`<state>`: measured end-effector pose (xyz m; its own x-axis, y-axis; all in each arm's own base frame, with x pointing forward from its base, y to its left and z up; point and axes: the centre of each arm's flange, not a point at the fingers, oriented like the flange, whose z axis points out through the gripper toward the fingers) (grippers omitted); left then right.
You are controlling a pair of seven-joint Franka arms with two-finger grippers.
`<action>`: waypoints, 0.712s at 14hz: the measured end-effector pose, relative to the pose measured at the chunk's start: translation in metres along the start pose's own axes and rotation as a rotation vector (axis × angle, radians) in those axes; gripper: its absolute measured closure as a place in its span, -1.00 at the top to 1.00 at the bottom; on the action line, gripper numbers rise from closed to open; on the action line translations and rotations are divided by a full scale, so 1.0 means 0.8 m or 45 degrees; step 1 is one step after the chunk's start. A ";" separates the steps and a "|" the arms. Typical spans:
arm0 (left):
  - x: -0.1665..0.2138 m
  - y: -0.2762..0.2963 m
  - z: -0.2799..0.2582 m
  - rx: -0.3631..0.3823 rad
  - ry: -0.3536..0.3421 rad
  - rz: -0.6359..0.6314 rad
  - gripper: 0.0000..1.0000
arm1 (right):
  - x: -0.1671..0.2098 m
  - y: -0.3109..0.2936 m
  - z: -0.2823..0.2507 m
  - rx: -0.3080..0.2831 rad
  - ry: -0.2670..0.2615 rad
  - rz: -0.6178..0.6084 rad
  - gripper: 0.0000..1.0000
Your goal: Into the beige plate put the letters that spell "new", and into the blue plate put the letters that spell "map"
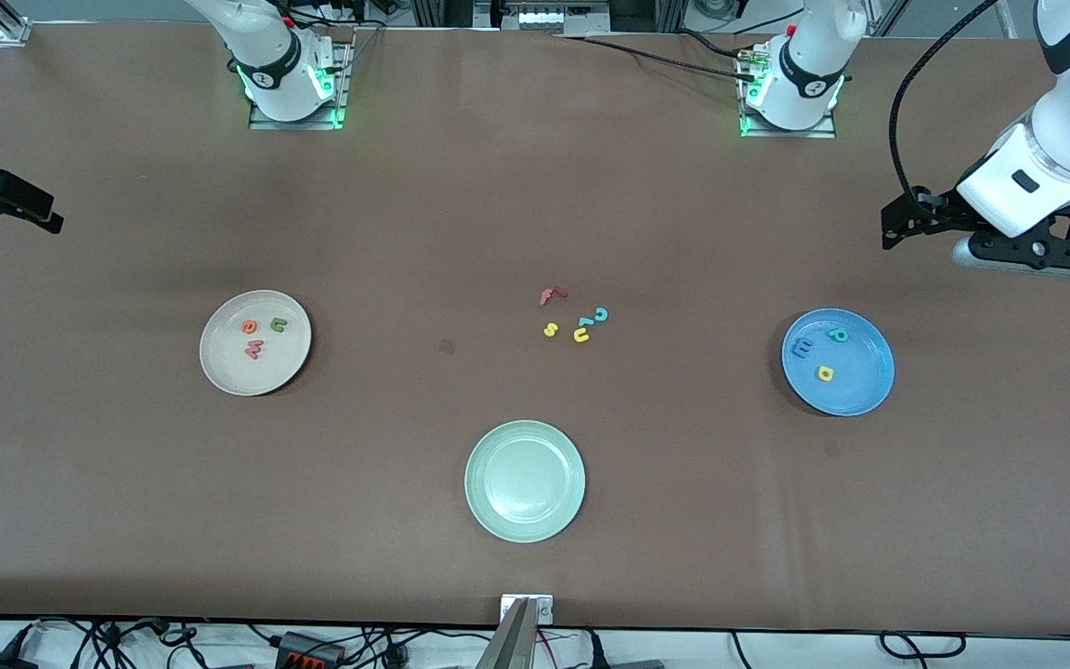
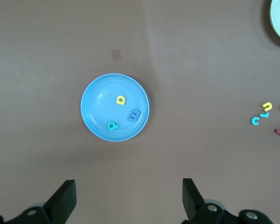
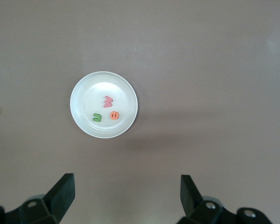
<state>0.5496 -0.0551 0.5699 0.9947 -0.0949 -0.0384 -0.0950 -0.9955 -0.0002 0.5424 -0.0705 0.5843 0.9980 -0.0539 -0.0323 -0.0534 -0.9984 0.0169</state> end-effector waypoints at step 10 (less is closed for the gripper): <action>0.000 0.000 0.000 0.000 0.000 0.000 1.00 | 0.000 0.010 0.003 0.000 0.003 0.016 1.00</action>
<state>0.5495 -0.0550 0.5699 0.9947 -0.0949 -0.0384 -0.0949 -0.9955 -0.0002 0.5419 -0.0783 0.5817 0.9974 -0.0663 -0.0297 -0.0659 -0.9977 0.0170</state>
